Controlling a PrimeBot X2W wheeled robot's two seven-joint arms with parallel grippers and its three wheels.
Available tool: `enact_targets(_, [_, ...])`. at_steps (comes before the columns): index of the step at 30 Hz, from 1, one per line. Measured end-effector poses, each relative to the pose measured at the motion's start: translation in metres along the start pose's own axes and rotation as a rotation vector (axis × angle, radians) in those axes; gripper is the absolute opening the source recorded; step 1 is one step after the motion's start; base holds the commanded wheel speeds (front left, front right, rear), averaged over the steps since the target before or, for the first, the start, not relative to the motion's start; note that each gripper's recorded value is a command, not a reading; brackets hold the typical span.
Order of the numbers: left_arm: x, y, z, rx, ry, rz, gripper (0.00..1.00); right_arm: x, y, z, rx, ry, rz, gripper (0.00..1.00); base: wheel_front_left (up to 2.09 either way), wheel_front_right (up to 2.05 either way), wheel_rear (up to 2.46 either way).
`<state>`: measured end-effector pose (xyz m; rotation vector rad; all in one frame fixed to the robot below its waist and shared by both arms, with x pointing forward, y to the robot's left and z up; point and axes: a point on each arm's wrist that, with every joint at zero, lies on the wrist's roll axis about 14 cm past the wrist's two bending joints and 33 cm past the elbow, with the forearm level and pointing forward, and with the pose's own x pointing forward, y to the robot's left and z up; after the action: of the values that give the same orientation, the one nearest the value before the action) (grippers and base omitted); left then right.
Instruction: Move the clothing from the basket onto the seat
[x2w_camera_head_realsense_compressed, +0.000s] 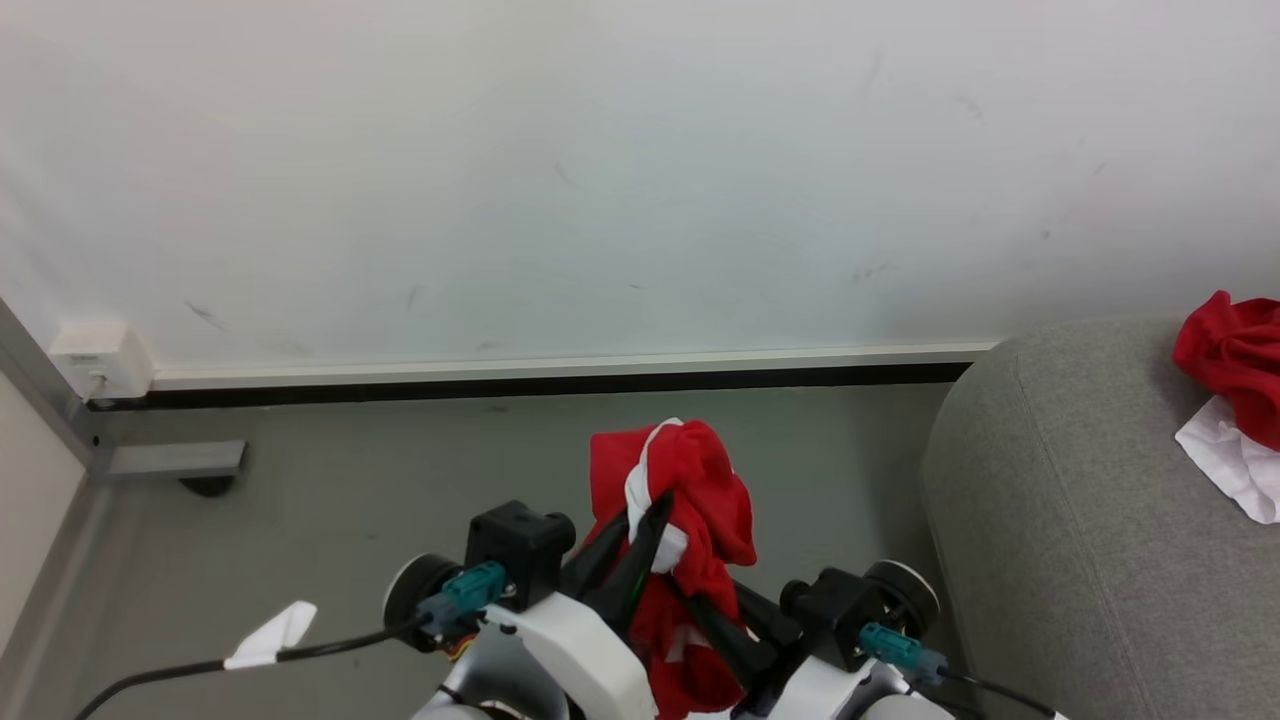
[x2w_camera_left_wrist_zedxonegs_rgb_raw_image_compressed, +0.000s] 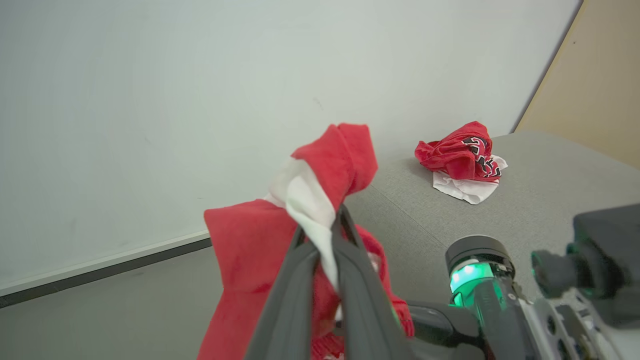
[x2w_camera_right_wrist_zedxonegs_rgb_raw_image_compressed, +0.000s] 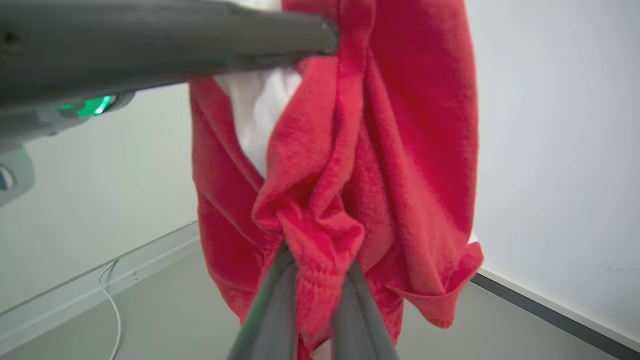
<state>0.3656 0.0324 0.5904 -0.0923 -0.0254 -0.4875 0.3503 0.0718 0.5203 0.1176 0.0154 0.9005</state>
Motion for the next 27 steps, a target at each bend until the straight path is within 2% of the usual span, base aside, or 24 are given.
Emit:
enact_targets(4, [0.0, 0.003, -0.003, 0.0, 0.004, 0.009, 0.0, 0.0, -0.008, 0.012, 0.015, -0.035, -0.025, 0.0, 0.0, 0.0, 0.0])
enact_targets(5, [0.0, 0.004, -0.004, 0.0, 0.006, 0.014, 0.12, -0.001, -0.011, 0.014, 0.019, -0.044, -0.034, 0.0, 0.0, 0.0, 0.0])
enact_targets(7, [0.0, 0.005, -0.008, -0.002, 0.014, 0.016, 0.47, -0.002, -0.018, 0.022, 0.03, -0.069, -0.053, 0.0, 0.0, 0.0, 0.0])
enact_targets(8, [0.001, 0.006, -0.009, -0.002, 0.015, 0.019, 0.85, -0.003, -0.022, 0.025, 0.031, -0.078, -0.062, 0.0, 0.0, 0.0, 0.0])
enact_targets(9, [0.001, 0.007, -0.011, -0.002, 0.018, 0.023, 0.99, -0.005, -0.027, 0.028, 0.031, -0.088, -0.076, 0.0, 0.0, 0.0, 0.0])
enact_targets(19, [0.004, 0.002, -0.034, -0.022, 0.063, 0.009, 1.0, -0.028, -0.075, 0.053, 0.003, -0.159, -0.198, 0.0, 0.0, 0.0, 0.0])
enact_targets(27, [0.012, -0.02, -0.043, -0.026, 0.072, -0.066, 1.0, -0.053, -0.105, 0.069, -0.037, -0.197, -0.286, 0.0, 0.0, 0.0, 0.0])
